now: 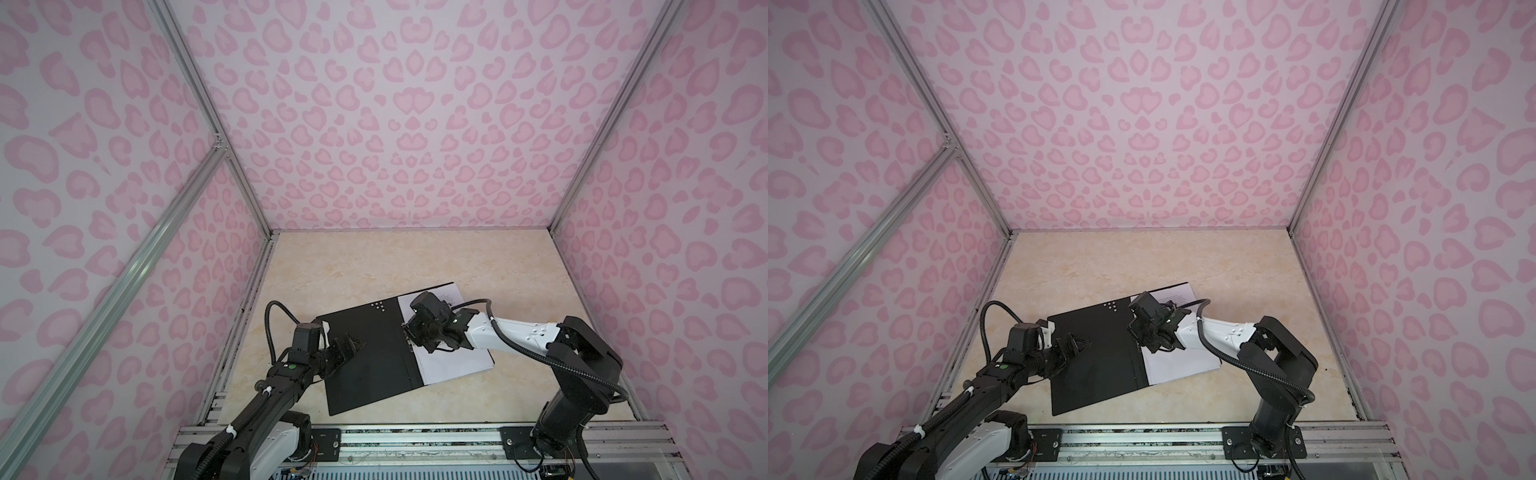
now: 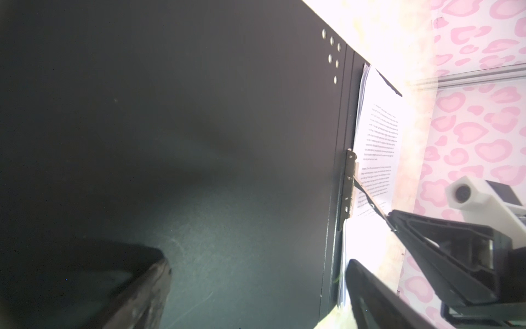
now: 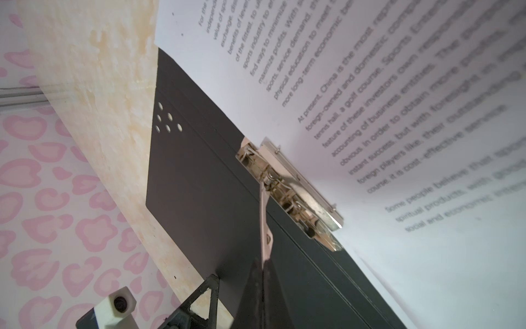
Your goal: Put the files into the folder
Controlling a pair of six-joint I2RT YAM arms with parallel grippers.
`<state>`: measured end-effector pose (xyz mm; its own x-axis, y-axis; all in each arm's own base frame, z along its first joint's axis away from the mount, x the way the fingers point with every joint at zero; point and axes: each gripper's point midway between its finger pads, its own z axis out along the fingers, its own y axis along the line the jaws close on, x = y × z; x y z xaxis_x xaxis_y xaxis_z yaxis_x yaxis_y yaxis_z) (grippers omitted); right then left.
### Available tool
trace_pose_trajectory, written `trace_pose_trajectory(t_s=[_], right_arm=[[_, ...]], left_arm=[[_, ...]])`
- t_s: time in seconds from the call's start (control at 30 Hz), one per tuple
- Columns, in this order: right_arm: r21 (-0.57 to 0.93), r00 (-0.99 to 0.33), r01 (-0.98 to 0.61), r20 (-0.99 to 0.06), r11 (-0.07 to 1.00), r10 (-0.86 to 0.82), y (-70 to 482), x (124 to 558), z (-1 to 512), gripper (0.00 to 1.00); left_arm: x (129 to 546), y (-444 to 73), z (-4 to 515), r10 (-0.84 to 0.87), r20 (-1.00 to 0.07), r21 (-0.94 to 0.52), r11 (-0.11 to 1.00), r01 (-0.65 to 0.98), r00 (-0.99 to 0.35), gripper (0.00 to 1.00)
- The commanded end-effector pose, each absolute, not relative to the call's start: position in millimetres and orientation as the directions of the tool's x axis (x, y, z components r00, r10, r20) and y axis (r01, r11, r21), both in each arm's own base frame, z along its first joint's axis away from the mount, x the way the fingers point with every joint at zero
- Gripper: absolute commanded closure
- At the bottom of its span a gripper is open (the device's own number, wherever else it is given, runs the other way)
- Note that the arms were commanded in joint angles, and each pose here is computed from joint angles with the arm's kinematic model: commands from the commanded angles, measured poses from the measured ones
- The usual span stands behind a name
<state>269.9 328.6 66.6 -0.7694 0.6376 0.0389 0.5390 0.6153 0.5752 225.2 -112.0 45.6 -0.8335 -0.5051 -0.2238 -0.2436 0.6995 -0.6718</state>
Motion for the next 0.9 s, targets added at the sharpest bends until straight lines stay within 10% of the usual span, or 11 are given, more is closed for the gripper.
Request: trace_pose_trajectory(t_s=[0.0, 0.87], right_arm=[[0.611, -0.786, 0.488, -0.003, 0.623, 0.618, 332, 280, 69, 1.00], [0.570, -0.851, 0.376, -0.098, 0.730, 0.515, 297, 284, 16, 1.00]], left_arm=[[223, -109, 39, -0.517, -0.214, -0.660, 0.702, -0.267, -0.829, 0.03], [221, -82, 21, -0.635, -0.193, -0.580, 0.689, -0.435, -0.748, 0.03]])
